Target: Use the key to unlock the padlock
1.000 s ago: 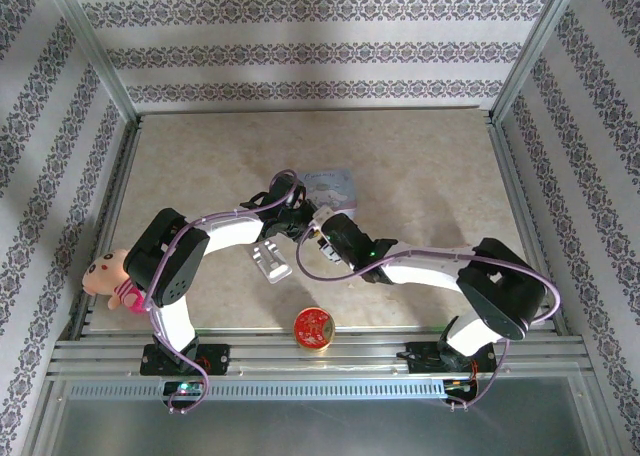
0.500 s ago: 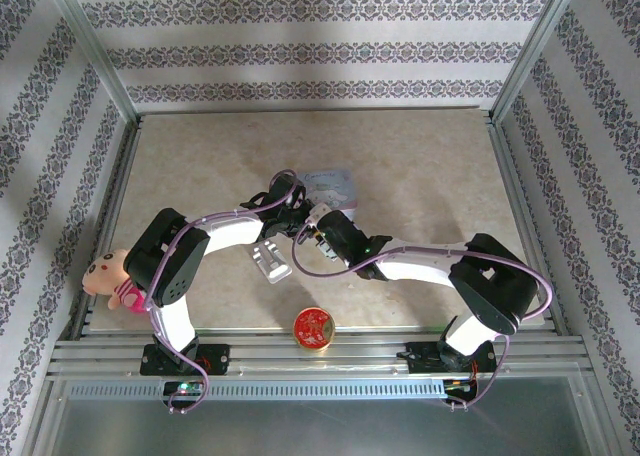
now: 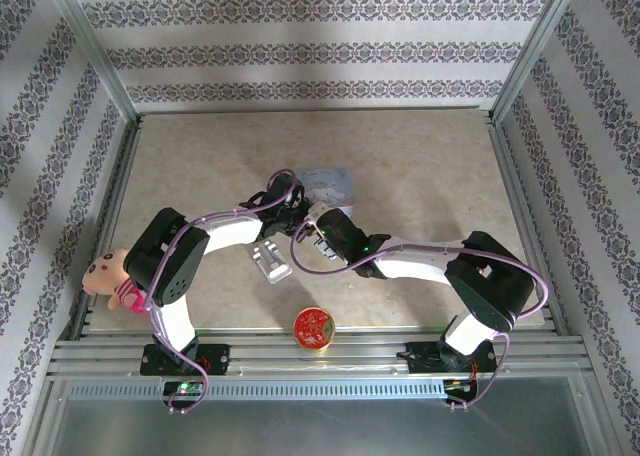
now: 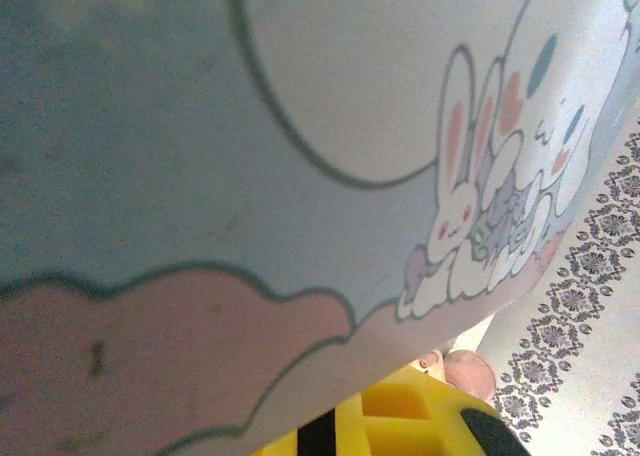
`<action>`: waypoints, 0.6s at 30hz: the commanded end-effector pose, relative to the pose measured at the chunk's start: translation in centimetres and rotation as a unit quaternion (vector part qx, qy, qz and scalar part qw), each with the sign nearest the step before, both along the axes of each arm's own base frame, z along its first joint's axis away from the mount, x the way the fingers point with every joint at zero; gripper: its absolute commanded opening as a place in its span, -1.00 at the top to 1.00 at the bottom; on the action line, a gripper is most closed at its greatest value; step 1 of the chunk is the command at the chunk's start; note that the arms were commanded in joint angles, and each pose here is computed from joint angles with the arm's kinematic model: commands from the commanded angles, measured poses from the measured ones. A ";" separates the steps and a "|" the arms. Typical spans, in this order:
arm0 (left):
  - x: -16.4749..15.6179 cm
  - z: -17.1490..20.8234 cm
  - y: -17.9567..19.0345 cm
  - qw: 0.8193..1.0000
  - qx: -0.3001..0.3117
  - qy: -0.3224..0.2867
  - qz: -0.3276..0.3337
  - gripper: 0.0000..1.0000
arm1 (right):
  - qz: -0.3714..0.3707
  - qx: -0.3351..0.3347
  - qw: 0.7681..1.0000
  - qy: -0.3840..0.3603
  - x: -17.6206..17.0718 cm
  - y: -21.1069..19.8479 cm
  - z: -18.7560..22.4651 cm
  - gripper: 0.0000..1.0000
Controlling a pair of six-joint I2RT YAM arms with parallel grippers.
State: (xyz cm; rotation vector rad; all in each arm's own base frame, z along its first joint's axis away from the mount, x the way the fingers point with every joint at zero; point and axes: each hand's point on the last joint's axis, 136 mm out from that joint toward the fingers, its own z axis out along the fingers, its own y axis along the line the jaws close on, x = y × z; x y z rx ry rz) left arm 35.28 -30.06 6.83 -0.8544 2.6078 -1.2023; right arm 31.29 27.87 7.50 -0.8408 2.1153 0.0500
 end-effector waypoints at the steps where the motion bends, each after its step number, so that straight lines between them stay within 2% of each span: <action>1: -3.5 -2.1 0.0 0.996 -0.003 0.081 -0.024 0.90 | -0.048 0.001 0.999 0.021 1.0 -2.0 -1.5 0.95; 12: -3.3 -2.1 -0.1 0.997 -0.006 0.079 -0.025 0.90 | -0.094 0.109 0.986 0.088 0.8 -1.8 -1.0 1.00; 18: -3.3 -2.1 -0.2 0.996 -0.008 0.080 -0.026 0.90 | -0.135 0.186 0.962 0.150 1.4 -2.5 -1.1 1.00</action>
